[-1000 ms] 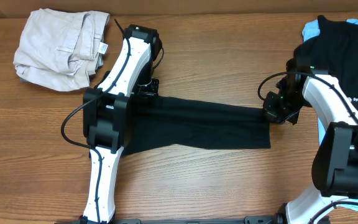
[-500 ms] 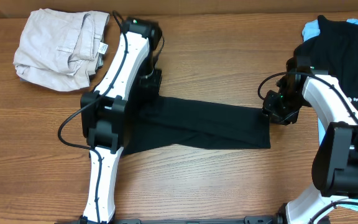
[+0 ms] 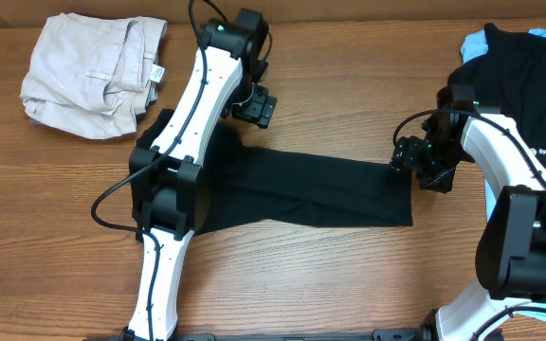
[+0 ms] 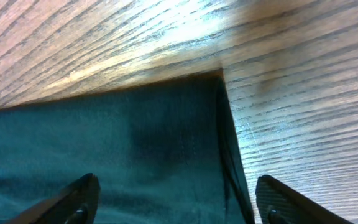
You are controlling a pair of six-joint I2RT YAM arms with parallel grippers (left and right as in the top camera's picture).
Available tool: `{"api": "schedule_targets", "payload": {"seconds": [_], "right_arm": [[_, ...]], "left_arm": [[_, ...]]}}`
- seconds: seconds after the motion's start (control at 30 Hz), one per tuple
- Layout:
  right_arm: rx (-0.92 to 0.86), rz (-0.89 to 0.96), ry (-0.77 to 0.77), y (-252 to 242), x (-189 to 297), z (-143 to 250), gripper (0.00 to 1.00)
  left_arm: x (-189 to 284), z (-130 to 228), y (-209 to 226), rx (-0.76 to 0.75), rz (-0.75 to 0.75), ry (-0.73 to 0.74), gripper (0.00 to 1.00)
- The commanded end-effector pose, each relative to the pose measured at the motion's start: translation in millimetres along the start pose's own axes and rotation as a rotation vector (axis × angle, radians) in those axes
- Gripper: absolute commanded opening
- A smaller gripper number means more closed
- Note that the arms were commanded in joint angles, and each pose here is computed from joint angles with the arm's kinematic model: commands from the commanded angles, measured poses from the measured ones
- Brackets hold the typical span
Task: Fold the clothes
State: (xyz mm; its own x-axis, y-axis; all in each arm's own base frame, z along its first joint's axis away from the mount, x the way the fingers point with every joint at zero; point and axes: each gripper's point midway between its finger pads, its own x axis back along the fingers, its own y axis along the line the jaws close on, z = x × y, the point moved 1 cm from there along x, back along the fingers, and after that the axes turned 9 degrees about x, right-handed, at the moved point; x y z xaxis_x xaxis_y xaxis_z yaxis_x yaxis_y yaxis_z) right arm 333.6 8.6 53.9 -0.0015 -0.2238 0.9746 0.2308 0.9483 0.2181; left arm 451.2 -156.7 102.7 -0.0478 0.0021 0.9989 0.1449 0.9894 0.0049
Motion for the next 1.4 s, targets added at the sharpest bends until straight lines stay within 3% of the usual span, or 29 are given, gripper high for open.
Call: {"api": "schedule_targets", "payload": {"seconds": [0.0,0.47,0.5,0.7,0.9,0.93,1.03,1.2,1.37], "right_arm": [[0.005,0.001,-0.007,0.9,1.1,0.4,0.86],[0.007,0.02,-0.016,-2.0,1.1,-1.5,0.91],[0.007,0.02,-0.017,-2.0,1.1,-1.7,0.91],[0.007,0.023,-0.017,-2.5,1.1,-1.8,0.94],[0.007,0.023,-0.017,-2.5,1.1,-1.8,0.94],[0.006,0.023,-0.017,-2.5,1.1,-1.8,0.94],[0.007,0.023,-0.017,-2.5,1.1,-1.7,0.94],[0.006,0.022,-0.016,-2.5,1.1,-1.4,0.94],[0.005,0.024,-0.009,-2.8,1.1,0.1,0.94]], "left_arm": [[-16.4,1.0,5.7,-0.03,-0.026,0.035,0.96],[-54.9,11.2,7.2,-0.012,-0.046,0.139,0.92],[-57.3,11.8,7.3,-0.012,-0.047,0.145,0.88],[-58.6,11.7,12.6,-0.007,-0.064,0.147,0.42],[-57.0,14.6,25.3,-0.011,-0.132,0.158,0.4],[-57.0,14.4,26.2,-0.009,-0.132,0.158,0.31],[-57.0,14.5,26.1,-0.005,-0.132,0.158,0.18],[-56.8,15.3,26.4,-0.004,-0.132,0.162,0.04],[-55.7,19.1,28.6,0.011,-0.138,0.177,0.04]]}}
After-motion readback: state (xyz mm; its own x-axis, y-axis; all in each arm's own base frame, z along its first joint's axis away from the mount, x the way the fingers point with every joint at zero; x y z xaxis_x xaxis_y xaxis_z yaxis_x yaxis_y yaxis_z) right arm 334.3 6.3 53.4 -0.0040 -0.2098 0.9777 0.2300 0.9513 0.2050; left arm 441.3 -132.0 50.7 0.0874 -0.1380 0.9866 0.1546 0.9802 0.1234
